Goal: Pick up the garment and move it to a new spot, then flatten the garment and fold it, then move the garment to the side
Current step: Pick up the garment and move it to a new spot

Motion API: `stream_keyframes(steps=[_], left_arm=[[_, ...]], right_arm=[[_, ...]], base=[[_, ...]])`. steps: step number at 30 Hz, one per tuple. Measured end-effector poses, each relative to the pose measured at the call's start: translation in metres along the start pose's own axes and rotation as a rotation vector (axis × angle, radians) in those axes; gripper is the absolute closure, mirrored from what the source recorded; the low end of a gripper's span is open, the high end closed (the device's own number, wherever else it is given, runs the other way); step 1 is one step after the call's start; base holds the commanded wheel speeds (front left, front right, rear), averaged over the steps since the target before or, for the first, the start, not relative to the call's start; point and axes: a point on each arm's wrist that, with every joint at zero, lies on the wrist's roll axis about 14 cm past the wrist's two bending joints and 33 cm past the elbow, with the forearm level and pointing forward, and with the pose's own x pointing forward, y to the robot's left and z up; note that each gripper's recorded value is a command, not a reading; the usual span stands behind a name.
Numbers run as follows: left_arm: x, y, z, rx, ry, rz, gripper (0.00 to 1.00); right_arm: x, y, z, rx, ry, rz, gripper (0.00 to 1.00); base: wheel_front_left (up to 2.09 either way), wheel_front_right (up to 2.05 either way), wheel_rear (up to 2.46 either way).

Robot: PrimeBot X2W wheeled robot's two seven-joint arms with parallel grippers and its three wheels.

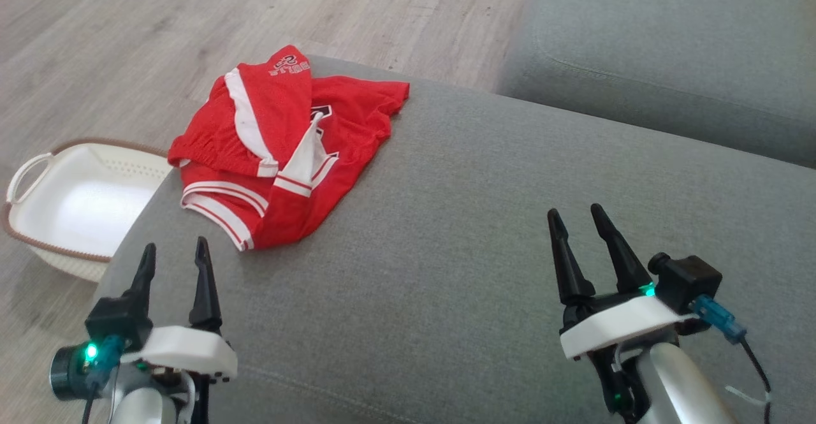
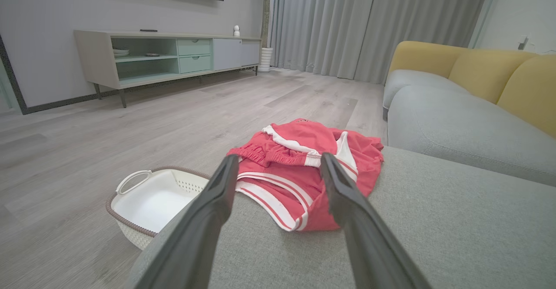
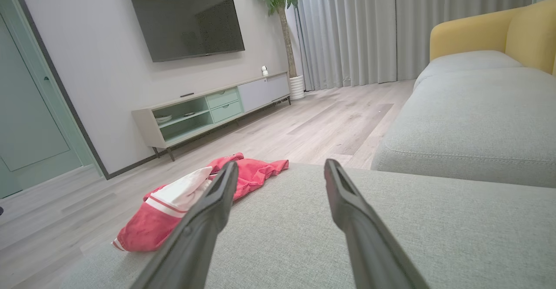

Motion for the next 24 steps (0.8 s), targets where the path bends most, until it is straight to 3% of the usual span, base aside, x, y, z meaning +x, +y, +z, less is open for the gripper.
stream_keyframes(steps=[11,17,20,24], left_arm=[[0.01,-0.017,-0.004,-0.034,0.014,-0.07,0.0],[0.041,-0.032,0.005,-0.047,0.044,-0.146,0.0],[0.061,-0.042,0.003,-0.049,0.132,-0.195,0.0],[0.077,-0.046,-0.031,-0.019,0.389,-0.235,0.0]], right_arm=[[-0.008,-0.014,0.001,0.004,-0.006,-0.045,0.0],[-0.017,-0.028,0.001,0.011,-0.008,-0.091,0.0],[-0.023,-0.039,0.0,0.015,-0.009,-0.125,0.0],[-0.034,-0.055,-0.001,0.023,-0.01,-0.18,0.0]], base=[[0.0,0.0,0.0],[0.0,0.0,0.0],[0.0,0.0,0.0],[0.0,0.0,0.0]])
